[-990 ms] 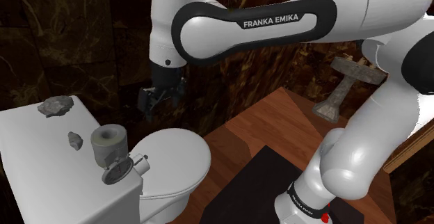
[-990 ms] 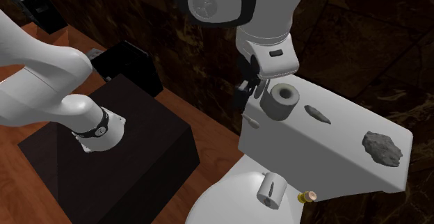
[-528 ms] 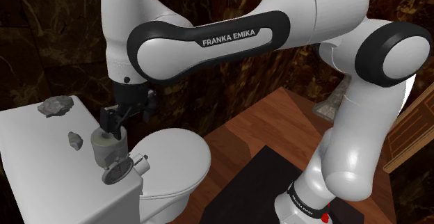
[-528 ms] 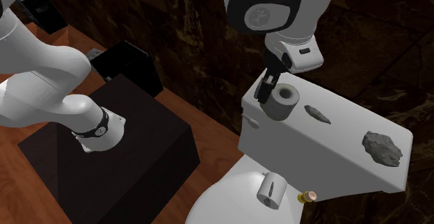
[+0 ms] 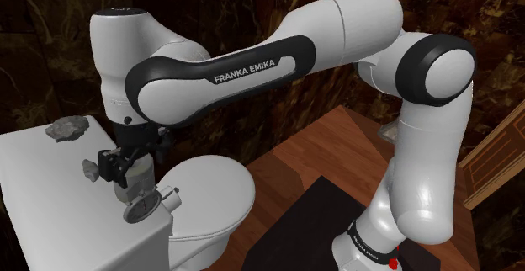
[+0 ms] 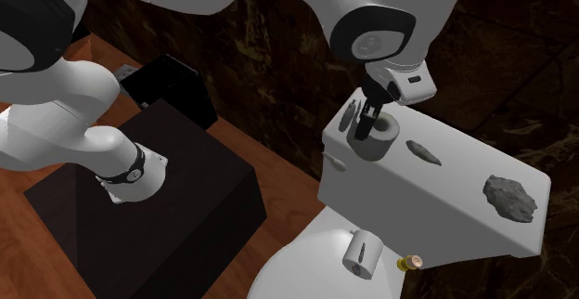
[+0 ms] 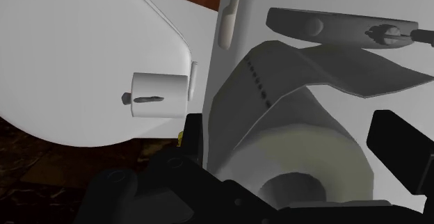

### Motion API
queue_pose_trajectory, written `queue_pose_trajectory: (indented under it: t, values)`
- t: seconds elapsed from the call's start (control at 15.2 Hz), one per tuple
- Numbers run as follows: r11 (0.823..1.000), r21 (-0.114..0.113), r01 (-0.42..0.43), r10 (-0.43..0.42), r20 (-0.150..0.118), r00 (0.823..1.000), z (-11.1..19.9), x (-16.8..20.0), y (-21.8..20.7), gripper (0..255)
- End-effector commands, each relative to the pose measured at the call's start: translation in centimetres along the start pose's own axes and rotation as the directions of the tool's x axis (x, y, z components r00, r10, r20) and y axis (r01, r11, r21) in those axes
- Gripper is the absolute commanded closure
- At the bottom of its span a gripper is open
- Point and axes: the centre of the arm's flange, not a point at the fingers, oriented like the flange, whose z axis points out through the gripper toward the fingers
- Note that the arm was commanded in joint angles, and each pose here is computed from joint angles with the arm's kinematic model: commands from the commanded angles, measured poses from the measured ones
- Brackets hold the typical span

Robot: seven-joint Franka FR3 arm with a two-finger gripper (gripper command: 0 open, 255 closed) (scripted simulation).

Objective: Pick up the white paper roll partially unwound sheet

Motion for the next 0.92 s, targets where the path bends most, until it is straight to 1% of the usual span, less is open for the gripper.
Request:
queue_pose_trajectory:
  t: [0.0,0.07,0.2,0.26,0.86]
  values:
    - [1.000,0.000,0.000,0.000,0.000,1.000,1.02,0.11,-0.03,0]
    - [1.000,0.000,0.000,0.000,0.000,1.000,1.85,0.12,-0.03,0]
    - [1.000,0.000,0.000,0.000,0.000,1.000,1.85,0.12,-0.03,0]
    - [1.000,0.000,0.000,0.000,0.000,1.000,1.88,0.17,-0.04,255]
    - [1.000,0.000,0.000,0.000,0.000,1.000,1.85,0.12,-0.03,255]
